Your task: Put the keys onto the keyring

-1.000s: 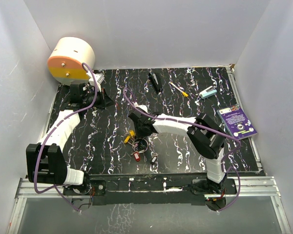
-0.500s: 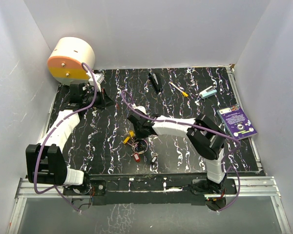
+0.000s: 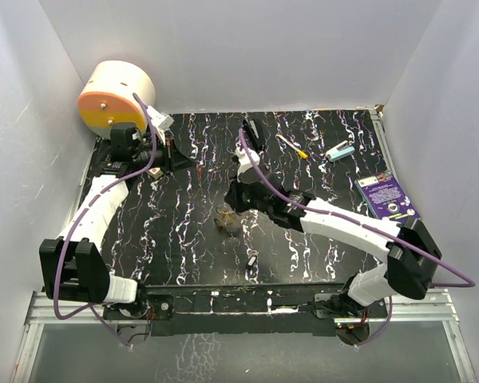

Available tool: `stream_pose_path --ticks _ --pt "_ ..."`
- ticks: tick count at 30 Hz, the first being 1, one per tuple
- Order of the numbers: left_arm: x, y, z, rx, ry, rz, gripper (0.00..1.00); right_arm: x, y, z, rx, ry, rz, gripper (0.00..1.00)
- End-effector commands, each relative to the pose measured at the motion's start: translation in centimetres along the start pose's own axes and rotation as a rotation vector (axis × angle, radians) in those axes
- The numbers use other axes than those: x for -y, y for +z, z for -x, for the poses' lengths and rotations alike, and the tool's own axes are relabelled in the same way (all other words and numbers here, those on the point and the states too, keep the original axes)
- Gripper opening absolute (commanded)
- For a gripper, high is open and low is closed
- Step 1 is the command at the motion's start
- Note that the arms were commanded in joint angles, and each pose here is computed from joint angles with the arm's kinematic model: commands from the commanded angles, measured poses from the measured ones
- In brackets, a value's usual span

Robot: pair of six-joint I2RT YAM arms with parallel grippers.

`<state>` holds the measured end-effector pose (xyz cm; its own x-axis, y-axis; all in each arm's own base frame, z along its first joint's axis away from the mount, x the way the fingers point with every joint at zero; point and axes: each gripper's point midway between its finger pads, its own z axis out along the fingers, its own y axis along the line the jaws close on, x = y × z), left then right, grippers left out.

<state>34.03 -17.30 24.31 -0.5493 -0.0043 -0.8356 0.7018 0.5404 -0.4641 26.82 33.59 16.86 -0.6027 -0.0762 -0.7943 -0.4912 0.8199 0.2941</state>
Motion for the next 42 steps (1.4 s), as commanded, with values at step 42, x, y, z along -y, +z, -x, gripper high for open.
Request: stream_pose_path --ticks 42 --pt "6.3 -1.8 -2.3 0.181 0.923 -0.046 0.0 -8.6 -2.7 12.4 0.309 0.15 0.557 0.08"
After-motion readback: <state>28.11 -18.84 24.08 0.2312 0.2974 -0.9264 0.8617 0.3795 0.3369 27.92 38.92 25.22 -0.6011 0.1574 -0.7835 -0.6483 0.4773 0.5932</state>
